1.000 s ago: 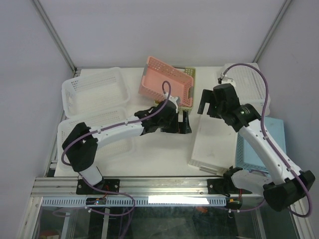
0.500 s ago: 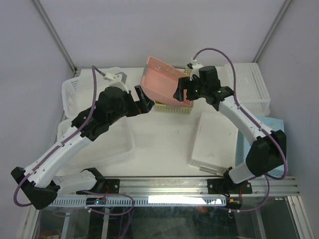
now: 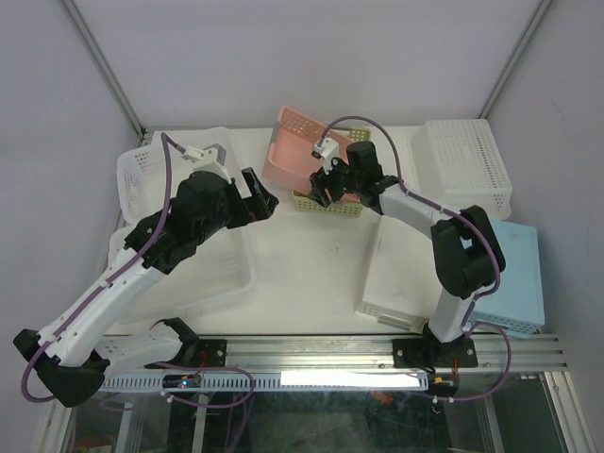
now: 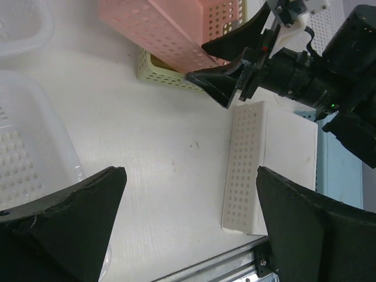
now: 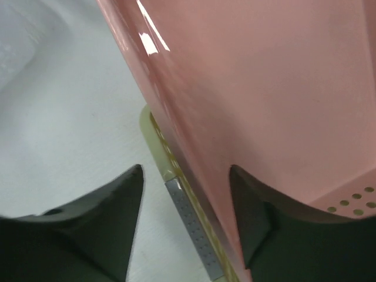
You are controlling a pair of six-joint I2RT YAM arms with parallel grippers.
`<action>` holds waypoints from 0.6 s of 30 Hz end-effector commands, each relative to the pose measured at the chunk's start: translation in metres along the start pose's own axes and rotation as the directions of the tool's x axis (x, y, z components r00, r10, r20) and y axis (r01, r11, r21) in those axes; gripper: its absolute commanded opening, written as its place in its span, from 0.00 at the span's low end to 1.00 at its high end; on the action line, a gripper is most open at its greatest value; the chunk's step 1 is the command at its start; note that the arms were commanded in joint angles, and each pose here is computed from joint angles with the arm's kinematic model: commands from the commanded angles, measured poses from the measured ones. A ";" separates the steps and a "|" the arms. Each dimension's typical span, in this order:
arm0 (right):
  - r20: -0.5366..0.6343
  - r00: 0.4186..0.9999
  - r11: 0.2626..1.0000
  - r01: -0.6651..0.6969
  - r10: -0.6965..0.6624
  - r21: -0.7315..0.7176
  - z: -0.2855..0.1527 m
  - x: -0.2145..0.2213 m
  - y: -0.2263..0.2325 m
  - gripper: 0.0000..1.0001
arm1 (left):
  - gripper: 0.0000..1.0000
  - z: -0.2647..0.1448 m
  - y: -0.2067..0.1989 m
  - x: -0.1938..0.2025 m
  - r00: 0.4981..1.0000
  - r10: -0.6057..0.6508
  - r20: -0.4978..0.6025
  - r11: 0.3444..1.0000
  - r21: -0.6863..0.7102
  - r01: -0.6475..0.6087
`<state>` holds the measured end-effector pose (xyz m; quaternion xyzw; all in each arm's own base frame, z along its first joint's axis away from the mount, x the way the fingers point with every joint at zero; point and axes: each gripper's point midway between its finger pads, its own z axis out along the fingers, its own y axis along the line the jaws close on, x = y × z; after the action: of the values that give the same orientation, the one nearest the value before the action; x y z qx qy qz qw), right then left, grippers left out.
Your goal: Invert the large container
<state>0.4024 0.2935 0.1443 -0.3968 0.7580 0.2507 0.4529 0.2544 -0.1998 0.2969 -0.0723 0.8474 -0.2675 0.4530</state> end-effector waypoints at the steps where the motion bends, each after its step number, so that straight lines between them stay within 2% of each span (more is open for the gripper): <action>1: 0.125 0.974 0.982 0.190 -0.187 -0.010 0.003 -0.039 -0.005 0.51 | 0.99 -0.011 -0.002 -0.011 0.998 -0.036 0.050 0.999 0.023 0.035; 4: 0.157 0.962 0.975 0.223 -0.224 0.020 -0.006 -0.054 -0.006 0.22 | 0.99 -0.011 -0.001 -0.008 0.998 -0.049 0.045 0.999 0.024 0.048; 7: 0.229 0.938 0.966 0.251 -0.258 0.060 -0.031 -0.092 -0.004 0.00 | 0.99 -0.009 -0.001 -0.004 0.998 -0.052 0.029 0.998 0.025 0.051; 11: 0.354 0.897 0.963 0.227 -0.264 0.143 -0.075 -0.157 -0.003 0.00 | 0.99 -0.004 0.000 0.000 0.999 -0.049 0.018 0.999 0.021 0.048; 14: 0.415 0.881 0.972 0.181 -0.227 0.148 -0.106 -0.190 0.006 0.00 | 0.99 -0.001 0.000 0.002 0.999 -0.051 0.013 0.999 0.018 0.051; 18: 0.476 0.876 0.996 0.055 -0.084 0.075 -0.146 -0.211 0.029 0.00 | 0.99 -0.002 0.000 0.002 0.998 -0.058 0.015 0.998 0.026 0.058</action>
<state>0.3993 0.2911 0.2912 -0.3936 0.6696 0.2476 0.5792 0.2488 -0.1964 0.2848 -0.0851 0.8513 -0.2687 0.4425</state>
